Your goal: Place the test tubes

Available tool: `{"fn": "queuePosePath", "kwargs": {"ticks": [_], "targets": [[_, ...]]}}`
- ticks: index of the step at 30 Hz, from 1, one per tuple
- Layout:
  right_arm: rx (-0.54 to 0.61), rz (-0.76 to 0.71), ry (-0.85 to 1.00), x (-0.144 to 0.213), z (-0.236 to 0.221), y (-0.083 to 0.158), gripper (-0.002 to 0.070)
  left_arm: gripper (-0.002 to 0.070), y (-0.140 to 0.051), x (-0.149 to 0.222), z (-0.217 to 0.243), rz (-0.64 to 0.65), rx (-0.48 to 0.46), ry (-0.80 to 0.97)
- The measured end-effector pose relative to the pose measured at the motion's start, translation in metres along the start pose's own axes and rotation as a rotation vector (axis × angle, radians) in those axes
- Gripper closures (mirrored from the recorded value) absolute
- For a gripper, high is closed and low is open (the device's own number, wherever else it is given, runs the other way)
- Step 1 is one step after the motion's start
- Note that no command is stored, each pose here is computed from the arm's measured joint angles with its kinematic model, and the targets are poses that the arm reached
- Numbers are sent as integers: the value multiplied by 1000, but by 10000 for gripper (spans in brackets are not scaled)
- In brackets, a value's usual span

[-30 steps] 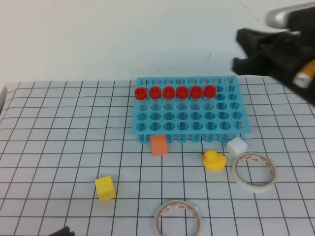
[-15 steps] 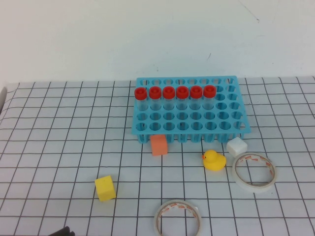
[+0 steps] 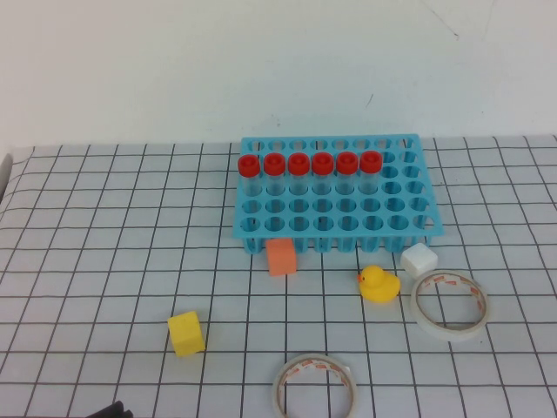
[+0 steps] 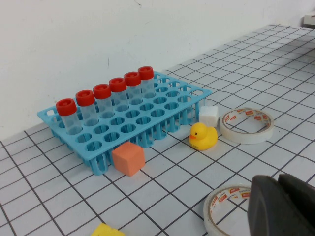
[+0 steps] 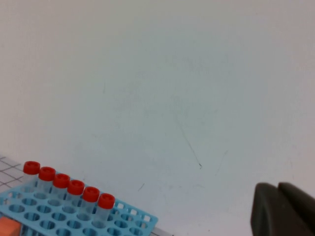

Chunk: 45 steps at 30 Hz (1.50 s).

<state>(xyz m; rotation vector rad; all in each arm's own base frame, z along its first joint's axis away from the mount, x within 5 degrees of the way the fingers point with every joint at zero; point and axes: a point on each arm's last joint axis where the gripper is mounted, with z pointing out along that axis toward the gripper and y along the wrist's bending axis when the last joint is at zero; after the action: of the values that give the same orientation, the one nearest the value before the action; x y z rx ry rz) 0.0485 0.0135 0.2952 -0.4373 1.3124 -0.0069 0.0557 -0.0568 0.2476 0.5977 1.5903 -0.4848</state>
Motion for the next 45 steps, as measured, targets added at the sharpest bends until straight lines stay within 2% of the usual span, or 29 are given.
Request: {"fn": "queuePosePath", "kwargs": {"ticks": [5,9,13,23,32,45], "targets": [[-23,49,42,14,1,6,678,676,0,0,0,0,0,0],[-44,128,190,39,-1,14,678,676,0,0,0,0,0,0],[-30,156,255,61,-8,21,678,676,0,0,0,4,0,0],[270,211,427,109,-18,19,678,676,0,0,0,14,0,0],[355,286,492,117,-24,17,678,676,0,0,0,14,0,0],[294,310,551,121,-25,21,678,676,0,0,0,14,0,0]]}}
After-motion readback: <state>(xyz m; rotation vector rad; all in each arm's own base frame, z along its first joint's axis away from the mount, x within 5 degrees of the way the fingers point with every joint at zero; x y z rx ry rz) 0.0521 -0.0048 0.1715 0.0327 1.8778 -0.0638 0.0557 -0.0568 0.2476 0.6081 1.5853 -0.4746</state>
